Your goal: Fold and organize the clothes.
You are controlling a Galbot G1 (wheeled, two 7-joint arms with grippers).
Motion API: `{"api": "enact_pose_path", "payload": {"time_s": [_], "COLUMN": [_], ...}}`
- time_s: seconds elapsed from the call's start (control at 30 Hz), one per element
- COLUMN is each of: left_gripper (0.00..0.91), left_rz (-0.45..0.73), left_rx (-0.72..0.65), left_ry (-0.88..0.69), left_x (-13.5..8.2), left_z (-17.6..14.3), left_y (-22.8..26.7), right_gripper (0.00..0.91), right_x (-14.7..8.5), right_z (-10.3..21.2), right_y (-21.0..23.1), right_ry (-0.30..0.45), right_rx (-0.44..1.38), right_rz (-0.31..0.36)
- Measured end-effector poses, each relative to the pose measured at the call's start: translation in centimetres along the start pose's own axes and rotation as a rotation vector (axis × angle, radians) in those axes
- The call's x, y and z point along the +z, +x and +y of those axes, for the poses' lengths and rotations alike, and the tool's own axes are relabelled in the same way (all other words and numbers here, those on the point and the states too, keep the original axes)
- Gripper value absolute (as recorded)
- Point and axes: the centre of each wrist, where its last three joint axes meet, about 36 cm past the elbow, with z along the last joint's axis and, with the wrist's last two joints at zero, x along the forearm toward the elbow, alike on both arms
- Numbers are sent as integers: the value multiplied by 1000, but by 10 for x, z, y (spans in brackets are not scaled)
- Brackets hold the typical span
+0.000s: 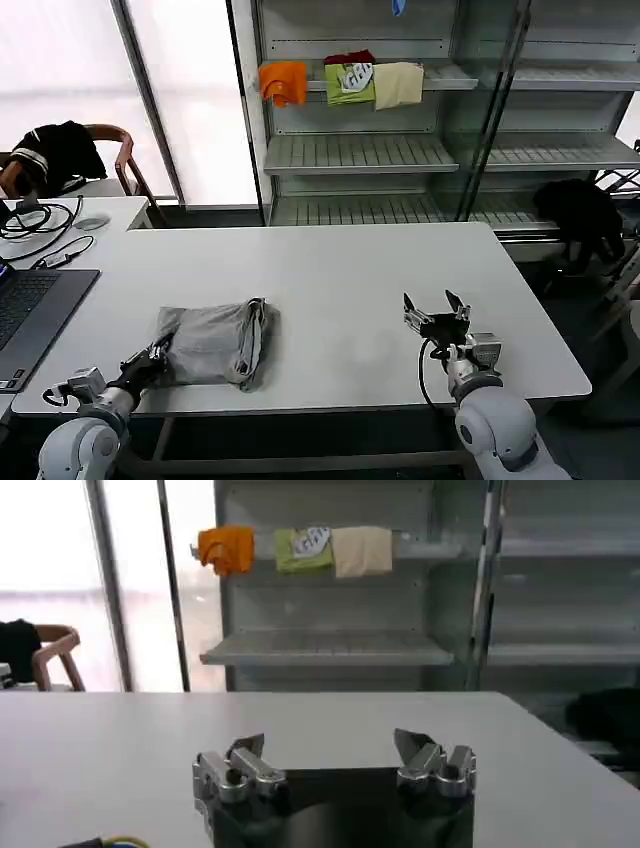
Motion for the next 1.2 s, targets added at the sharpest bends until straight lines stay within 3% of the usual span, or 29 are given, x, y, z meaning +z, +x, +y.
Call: {"api": "enact_pose_path", "payload": {"time_s": [0.4,0.93,1.2], "left_gripper": [10,10,10], "left_rz": [-56,-146,-157], "left_rx": [-69,-217,-235], "left_ry": [-59,-277,-327], "left_x": [-22,-119,-137], "left_z": [29,112,120], "left_y": [6,22,25], "right_gripper": [907,907,907], "right_x": [-3,2,2], "right_z": [1,4,4], "right_y": [-2,-1,2], "right_ry": [-2,-20,-22], "right_rx": [-1,1,10], "right_rz": [-7,3,3]}}
